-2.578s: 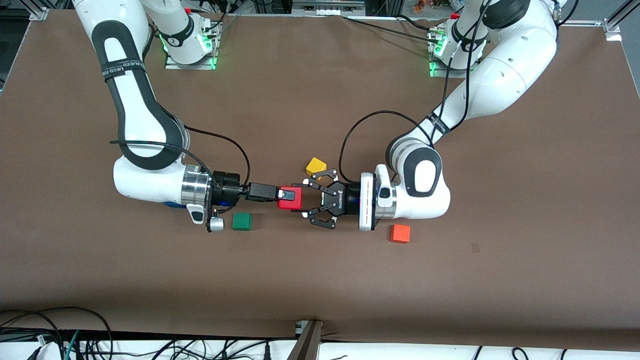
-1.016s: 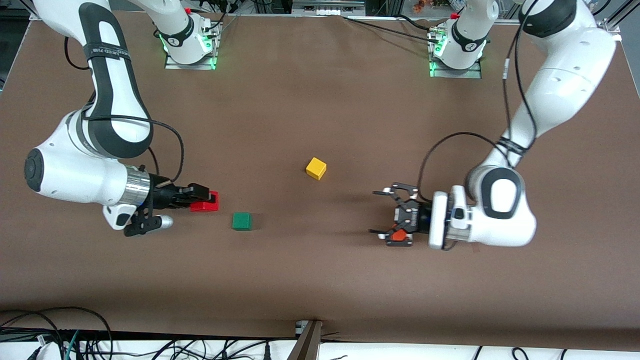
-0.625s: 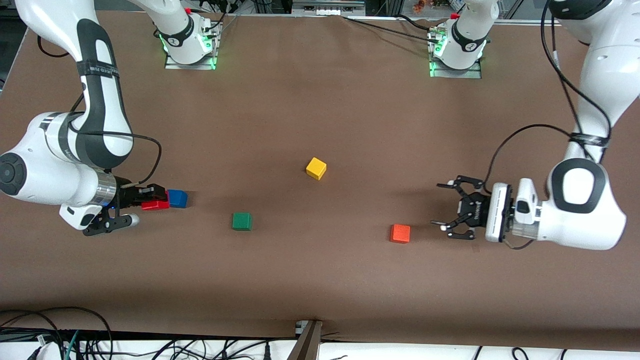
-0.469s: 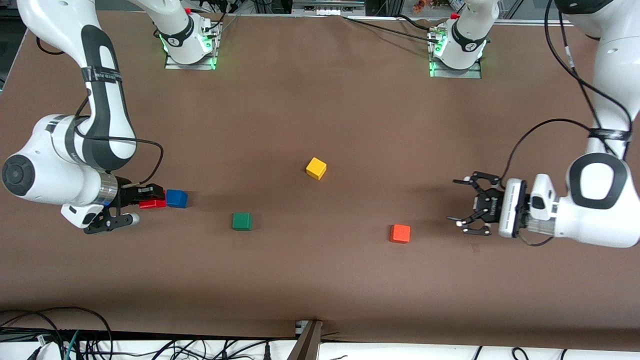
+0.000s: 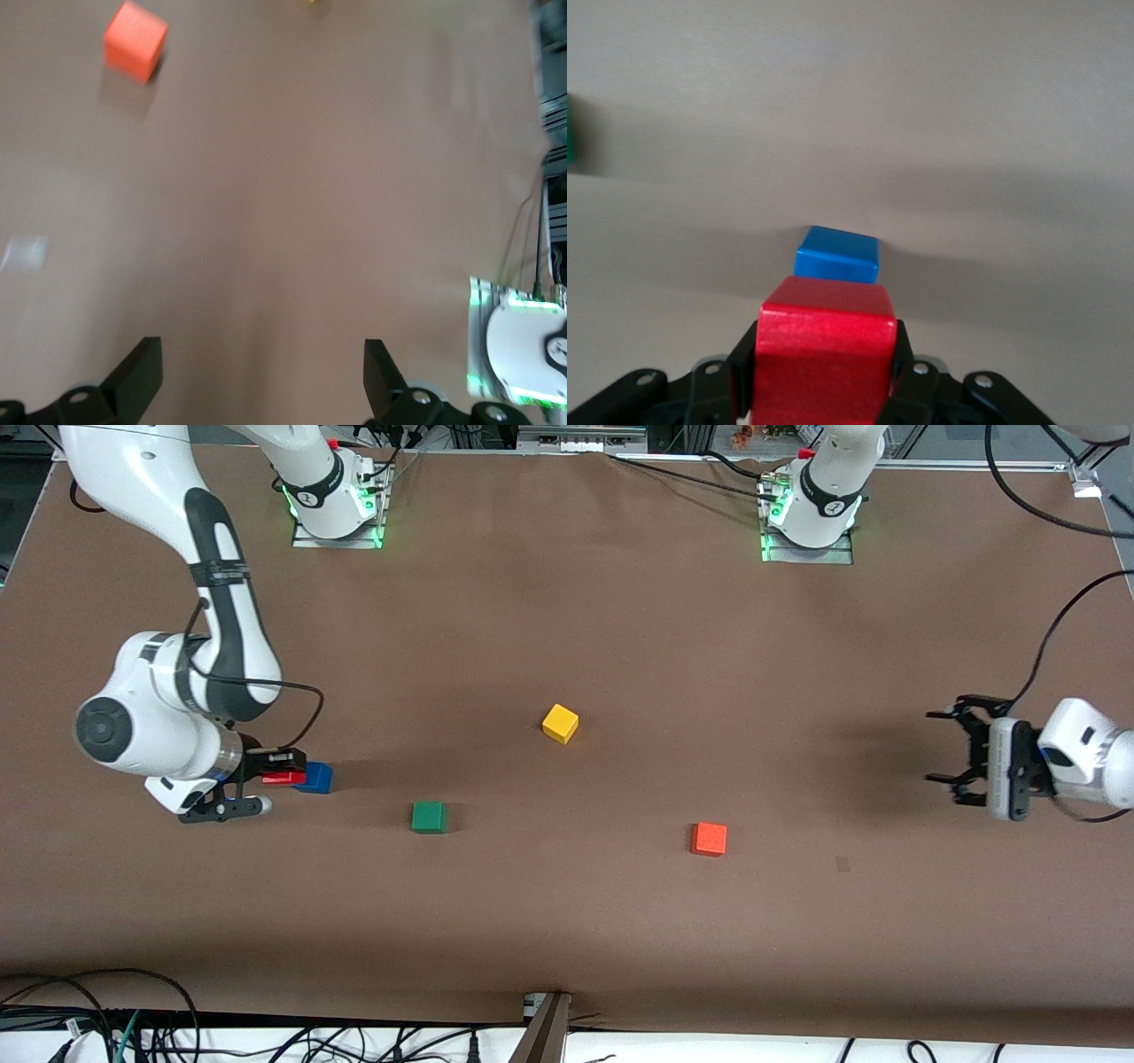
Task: Pass red block to right arm, stack on blue
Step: 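Carry the red cube to the blue cube while the left gripper withdraws, then lower the red cube onto the blue cube and open the right gripper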
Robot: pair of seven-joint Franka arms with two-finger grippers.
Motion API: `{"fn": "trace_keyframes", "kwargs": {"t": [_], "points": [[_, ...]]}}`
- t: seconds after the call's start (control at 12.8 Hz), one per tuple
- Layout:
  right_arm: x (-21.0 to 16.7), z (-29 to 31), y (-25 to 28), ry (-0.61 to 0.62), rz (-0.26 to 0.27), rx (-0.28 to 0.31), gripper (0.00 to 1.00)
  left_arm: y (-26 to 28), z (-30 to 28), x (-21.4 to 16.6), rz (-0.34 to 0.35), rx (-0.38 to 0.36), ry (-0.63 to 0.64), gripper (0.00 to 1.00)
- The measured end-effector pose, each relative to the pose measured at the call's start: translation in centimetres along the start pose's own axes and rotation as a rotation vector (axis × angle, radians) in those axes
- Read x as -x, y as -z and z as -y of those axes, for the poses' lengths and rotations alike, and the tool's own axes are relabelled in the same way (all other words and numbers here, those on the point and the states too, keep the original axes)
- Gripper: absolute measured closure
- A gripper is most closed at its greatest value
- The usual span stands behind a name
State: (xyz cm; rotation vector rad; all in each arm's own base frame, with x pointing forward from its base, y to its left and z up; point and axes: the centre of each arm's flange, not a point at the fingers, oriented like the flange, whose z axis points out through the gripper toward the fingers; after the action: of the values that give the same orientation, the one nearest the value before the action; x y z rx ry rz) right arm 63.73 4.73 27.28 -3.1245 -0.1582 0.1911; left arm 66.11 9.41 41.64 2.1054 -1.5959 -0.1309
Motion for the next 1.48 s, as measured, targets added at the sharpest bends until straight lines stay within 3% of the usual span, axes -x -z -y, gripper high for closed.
{"fn": "trace_keyframes", "kwargs": {"t": [0.16, 0.31, 0.62, 1.09, 1.48], "points": [[0.7, 0.6, -1.0, -0.014, -0.01, 0.027, 0.42, 4.5, -3.6, -1.1, 0.113, -0.103, 0.116, 0.0], [1.2, 0.2, -1.6, -0.022, -0.02, 0.031, 0.42, 7.5, -6.8, -2.7, 0.173, -0.183, 0.212, 0.0], [1.7, -0.1, -2.8, -0.029, -0.041, 0.039, 0.42, 9.8, -10.3, -5.8, 0.179, -0.277, 0.439, 0.0], [2.3, 1.2, -3.1, -0.029, -0.086, 0.045, 0.44, 10.4, -18.8, -16.8, 0.245, -0.46, 0.658, 0.0], [2.5, 1.2, -3.1, -0.03, -0.094, 0.044, 0.44, 12.5, -21.0, -13.9, 0.146, -0.605, 1.02, 0.0]]}}
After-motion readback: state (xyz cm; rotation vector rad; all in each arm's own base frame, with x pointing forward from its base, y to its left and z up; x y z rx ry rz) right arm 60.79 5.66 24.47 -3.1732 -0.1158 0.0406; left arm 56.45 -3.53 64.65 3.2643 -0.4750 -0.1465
